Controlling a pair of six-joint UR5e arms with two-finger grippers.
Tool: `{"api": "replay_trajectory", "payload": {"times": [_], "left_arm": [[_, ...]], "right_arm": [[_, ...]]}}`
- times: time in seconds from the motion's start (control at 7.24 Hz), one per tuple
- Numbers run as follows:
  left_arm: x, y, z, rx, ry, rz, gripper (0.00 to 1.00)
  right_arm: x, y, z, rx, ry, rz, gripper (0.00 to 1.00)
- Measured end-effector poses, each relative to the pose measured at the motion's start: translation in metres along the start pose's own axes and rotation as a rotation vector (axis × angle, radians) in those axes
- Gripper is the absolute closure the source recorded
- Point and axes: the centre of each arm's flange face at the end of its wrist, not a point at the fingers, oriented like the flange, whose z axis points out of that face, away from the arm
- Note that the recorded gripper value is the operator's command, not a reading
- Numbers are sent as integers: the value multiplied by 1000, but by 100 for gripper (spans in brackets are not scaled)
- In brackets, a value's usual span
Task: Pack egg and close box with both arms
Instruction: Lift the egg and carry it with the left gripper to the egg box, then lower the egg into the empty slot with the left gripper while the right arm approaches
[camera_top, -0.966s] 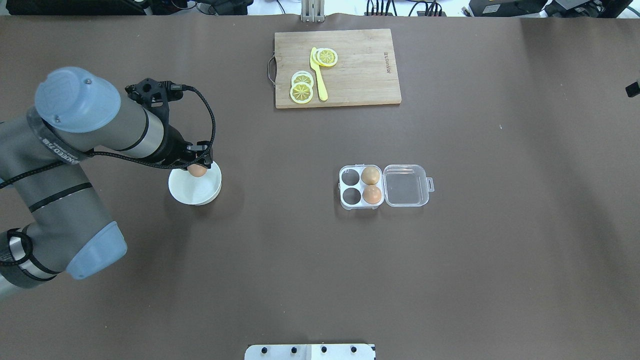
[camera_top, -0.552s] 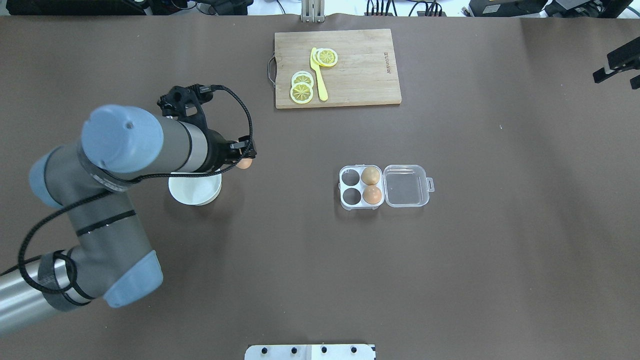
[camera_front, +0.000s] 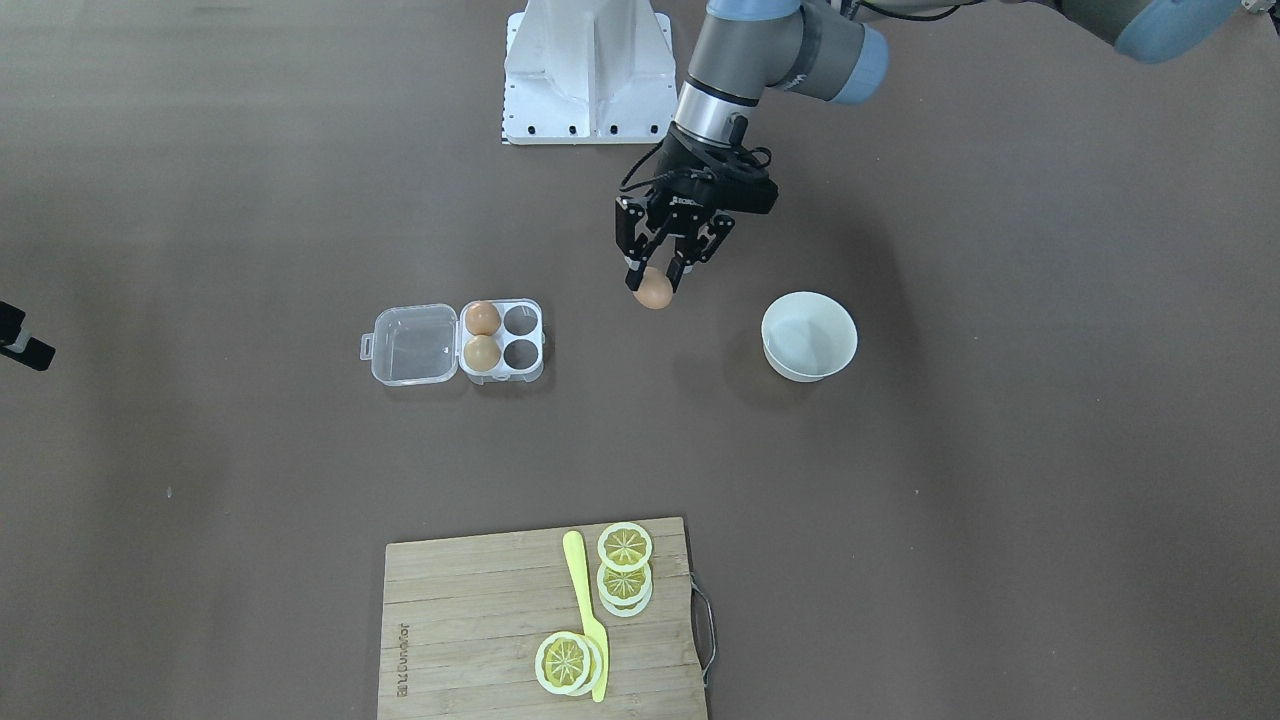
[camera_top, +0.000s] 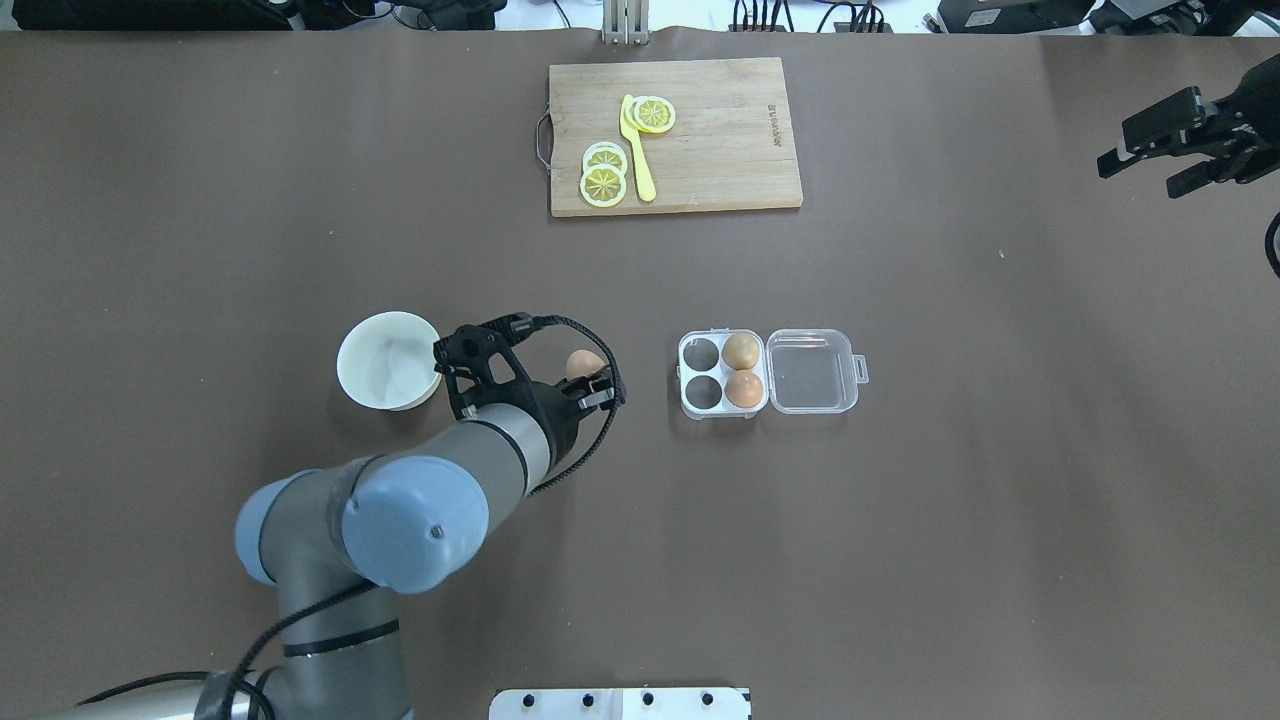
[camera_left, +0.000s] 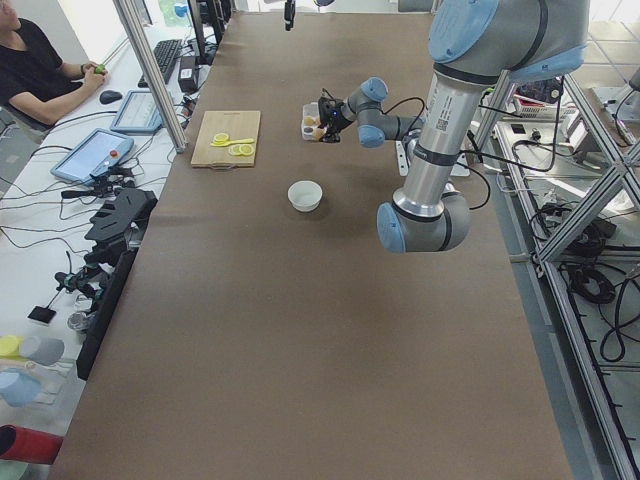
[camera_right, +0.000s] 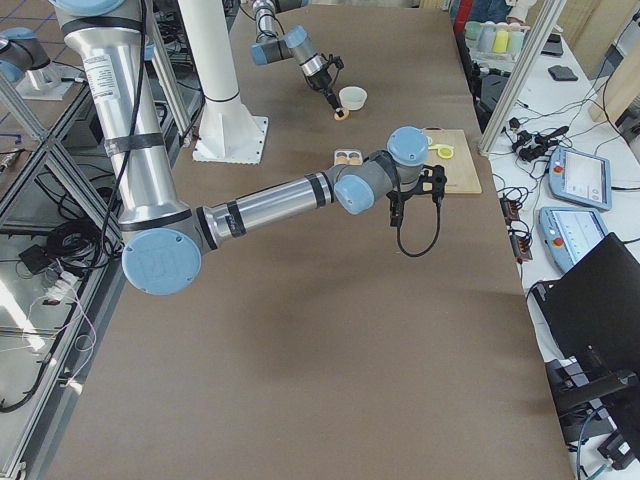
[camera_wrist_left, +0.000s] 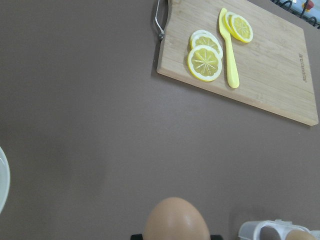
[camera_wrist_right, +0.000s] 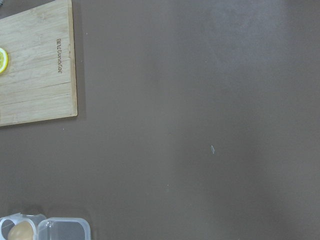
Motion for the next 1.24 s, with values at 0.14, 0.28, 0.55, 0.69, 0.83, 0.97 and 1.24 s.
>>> {"api": "replay_trajectory", "payload": {"times": [0.14,0.28,0.55,0.69,0.83,0.97,1.24], "left_arm": [[6,17,7,52,8,7,100],[13,25,14,86,-2,25,100],[45,28,14,103,-23,127,100],[58,28,16,108,-30,177,100],[65,31,26,118,-48,220,100],[71,33,41,135,-69,248,100],[96,31,65,167,-88,262,100]], "right_arm": [[-4,1,1,-1,-4,-5,0],[-8,2,3,-4,-7,-3,0],[-20,3,8,-12,-16,14,0],[-24,4,12,-18,-19,14,0],[-27,5,14,-22,-20,16,0],[-29,6,17,-26,-21,17,0],[-35,6,22,-35,-22,17,0]]}}
